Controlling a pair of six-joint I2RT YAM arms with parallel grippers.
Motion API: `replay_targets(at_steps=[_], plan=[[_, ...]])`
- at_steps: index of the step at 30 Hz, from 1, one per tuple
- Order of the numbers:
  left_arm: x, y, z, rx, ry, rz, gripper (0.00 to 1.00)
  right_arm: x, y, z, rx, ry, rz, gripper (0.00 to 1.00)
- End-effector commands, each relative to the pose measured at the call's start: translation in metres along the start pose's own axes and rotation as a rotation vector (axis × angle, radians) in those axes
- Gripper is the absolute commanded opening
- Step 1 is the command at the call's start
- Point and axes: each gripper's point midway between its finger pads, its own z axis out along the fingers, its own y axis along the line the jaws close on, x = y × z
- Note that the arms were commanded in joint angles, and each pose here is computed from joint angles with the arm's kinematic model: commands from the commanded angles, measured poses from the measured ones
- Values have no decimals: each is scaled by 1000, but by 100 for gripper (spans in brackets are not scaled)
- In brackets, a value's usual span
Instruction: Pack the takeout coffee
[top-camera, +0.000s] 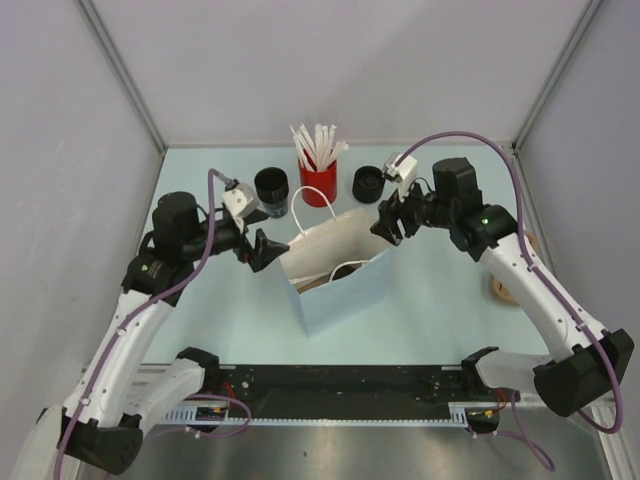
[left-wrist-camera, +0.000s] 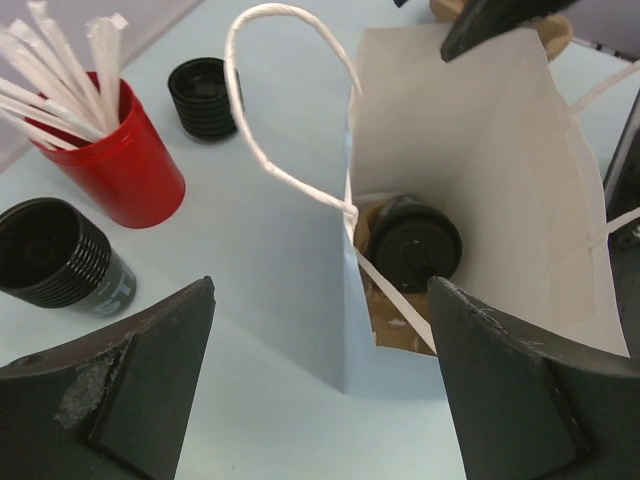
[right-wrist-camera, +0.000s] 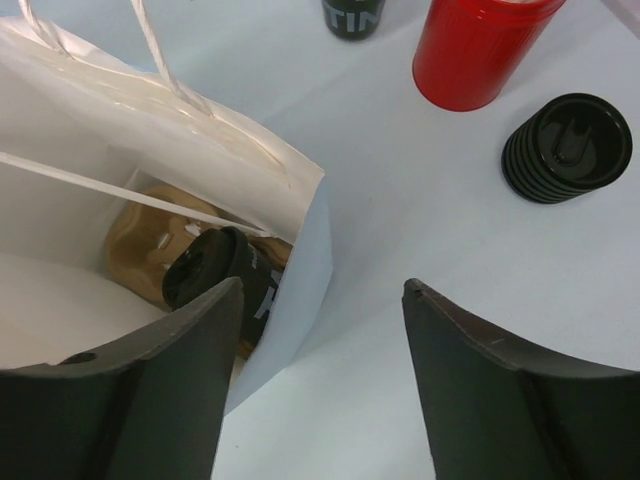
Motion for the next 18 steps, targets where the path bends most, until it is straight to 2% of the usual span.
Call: replay_targets(at_steps=[1,4,9,18], plan=[[-13,-1,3,0,34,75,93,-21,-1,2,13,-43,-16,63],[-13,-3,12,23,74,96,93,-18,3,6,4,-30,-17,54],[-11,-1,22,26,120,115,91,-18,3,7,16,-25,-21,48],[0,-2,35,41,180,142,78,-21,-2,4,55,-36,-1,31]])
